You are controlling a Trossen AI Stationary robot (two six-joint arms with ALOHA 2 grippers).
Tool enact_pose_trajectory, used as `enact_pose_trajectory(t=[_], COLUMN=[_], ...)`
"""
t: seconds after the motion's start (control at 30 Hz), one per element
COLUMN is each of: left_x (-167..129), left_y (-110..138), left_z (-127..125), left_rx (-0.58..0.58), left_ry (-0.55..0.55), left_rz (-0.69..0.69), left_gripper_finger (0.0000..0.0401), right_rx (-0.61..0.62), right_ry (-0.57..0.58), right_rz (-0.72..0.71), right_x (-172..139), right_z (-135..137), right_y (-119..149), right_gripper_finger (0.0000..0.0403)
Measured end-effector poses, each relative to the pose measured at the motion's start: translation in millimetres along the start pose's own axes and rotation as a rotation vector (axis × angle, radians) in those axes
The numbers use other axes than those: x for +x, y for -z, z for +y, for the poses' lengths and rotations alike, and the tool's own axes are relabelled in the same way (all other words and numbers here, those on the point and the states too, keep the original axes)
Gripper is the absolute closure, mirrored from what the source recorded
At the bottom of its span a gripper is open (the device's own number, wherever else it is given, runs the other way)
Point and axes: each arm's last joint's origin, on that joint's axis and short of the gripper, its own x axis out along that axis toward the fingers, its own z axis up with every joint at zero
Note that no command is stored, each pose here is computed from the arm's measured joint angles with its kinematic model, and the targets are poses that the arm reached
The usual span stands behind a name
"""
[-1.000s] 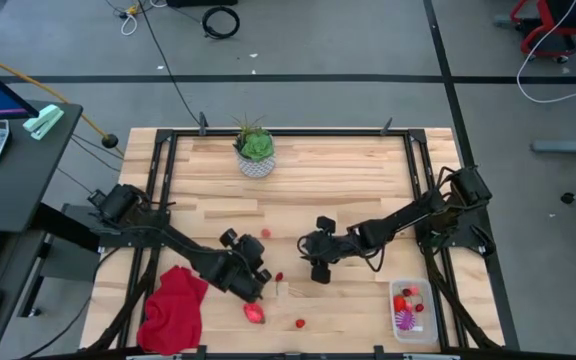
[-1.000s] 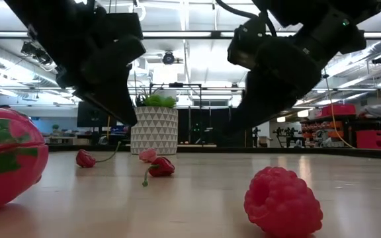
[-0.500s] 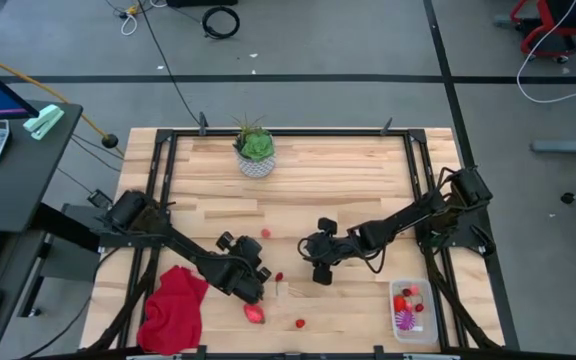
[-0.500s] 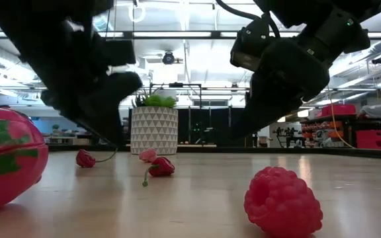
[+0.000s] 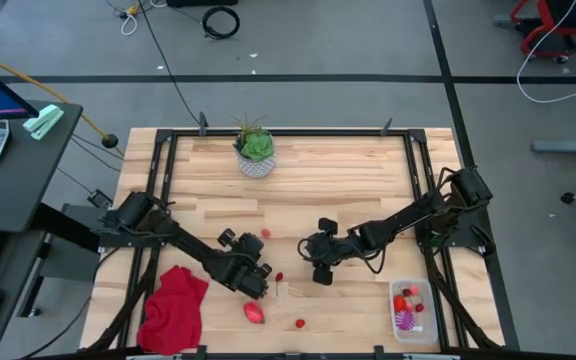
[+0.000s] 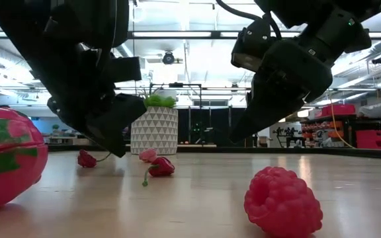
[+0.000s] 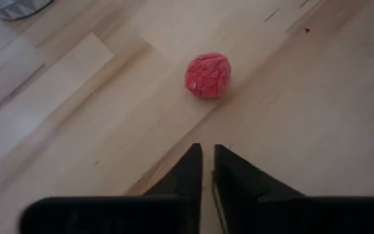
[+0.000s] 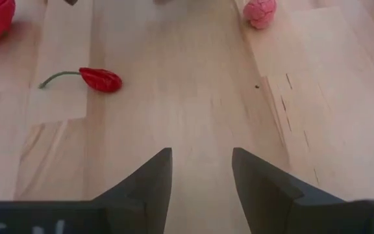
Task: Pick and placing Produce into tupperware
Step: Put the red cherry into the transparent container
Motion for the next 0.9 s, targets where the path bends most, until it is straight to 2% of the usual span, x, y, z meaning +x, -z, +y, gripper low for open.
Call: enact_pose_trajectory(t=[0.1,0.27,0.53,0.63,0.8,0.9], left_x=[1,0,-33,-50,-73,-81], left_y=[-1,-5,-33,-45,-65,-75], left_z=[1,1,3,4,-1,-8], left_rx=[0.009,-0.006,-0.127,-0.139,-0.131,-0.110], left_ry=[-0.004,0.000,0.101,0.138,0.187,0.220], left_rz=[0.001,-0.020,-0.235,-0.339,-0.498,-0.562], left_gripper_finger=[0.0391,0.0394,0.0396,0.0396,0.0395,0.0395], right_rx=[0.006,0.008,0.016,-0.008,-0.120,-0.180], right_ry=[0.000,0.000,-0.018,-0.063,-0.222,-0.270], right_rz=[-0.001,0.000,-0.037,-0.116,-0.334,-0.425], right_x=[0,0,-11,-23,-50,-63], right_z=[0,0,1,8,32,43], right_y=[0,0,-8,-18,-37,-42], right_gripper_finger=[0.0235,0.0235,0.0235,0.0235,0.0235,0.0235])
